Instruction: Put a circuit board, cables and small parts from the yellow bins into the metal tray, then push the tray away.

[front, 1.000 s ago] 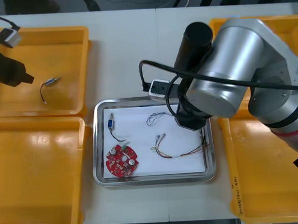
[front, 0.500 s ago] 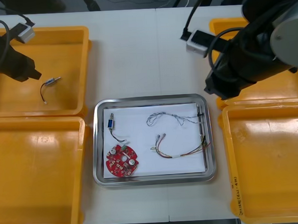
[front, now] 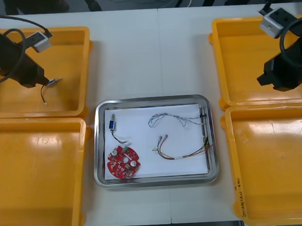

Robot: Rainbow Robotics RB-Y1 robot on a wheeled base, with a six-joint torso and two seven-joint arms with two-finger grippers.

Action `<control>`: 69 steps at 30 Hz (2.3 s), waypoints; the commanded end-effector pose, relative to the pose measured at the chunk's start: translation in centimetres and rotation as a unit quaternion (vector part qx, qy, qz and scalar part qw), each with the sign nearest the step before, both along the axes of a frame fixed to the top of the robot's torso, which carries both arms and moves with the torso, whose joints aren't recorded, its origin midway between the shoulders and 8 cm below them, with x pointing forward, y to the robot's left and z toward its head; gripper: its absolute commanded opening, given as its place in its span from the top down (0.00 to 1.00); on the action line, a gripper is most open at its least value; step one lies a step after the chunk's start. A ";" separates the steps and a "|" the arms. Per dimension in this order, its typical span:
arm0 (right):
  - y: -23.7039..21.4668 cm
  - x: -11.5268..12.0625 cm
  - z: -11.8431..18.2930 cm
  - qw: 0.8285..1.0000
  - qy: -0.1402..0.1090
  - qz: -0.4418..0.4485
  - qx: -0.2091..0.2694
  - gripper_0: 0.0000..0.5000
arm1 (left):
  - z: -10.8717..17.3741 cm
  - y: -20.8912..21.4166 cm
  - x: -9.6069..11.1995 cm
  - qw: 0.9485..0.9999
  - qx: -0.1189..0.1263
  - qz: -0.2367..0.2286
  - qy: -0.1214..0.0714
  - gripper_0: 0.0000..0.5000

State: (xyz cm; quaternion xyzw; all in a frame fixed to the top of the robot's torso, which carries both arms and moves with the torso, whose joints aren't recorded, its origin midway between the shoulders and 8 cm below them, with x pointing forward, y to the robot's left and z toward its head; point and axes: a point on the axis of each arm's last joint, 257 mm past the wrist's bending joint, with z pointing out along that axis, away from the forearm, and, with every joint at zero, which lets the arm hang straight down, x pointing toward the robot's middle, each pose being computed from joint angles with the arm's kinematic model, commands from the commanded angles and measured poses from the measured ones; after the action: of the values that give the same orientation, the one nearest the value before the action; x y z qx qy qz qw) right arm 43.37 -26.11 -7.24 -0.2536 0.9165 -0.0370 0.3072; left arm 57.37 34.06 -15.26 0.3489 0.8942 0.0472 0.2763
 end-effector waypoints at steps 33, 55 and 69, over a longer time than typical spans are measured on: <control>-12.5 -5.1 -4.9 0.955 0.035 -0.273 0.110 0.00 | -3.9 -1.4 5.5 0.993 0.057 -0.076 -0.074 0.00; -11.4 -5.1 -5.2 0.958 0.036 -0.262 0.113 0.00 | -2.7 -0.4 4.7 0.996 0.034 -0.059 -0.056 1.00; -9.9 -4.9 -5.2 0.961 0.038 -0.244 0.127 0.00 | 2.3 0.1 2.4 0.999 0.001 -0.037 -0.030 1.00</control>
State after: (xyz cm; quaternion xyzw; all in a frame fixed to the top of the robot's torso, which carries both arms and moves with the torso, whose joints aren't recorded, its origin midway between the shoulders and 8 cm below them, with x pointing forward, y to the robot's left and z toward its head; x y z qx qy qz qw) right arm 38.44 -37.30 -13.06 0.0150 0.9626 -0.0005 0.2705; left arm 59.02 34.15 -17.22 0.3837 0.8795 0.0384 0.2788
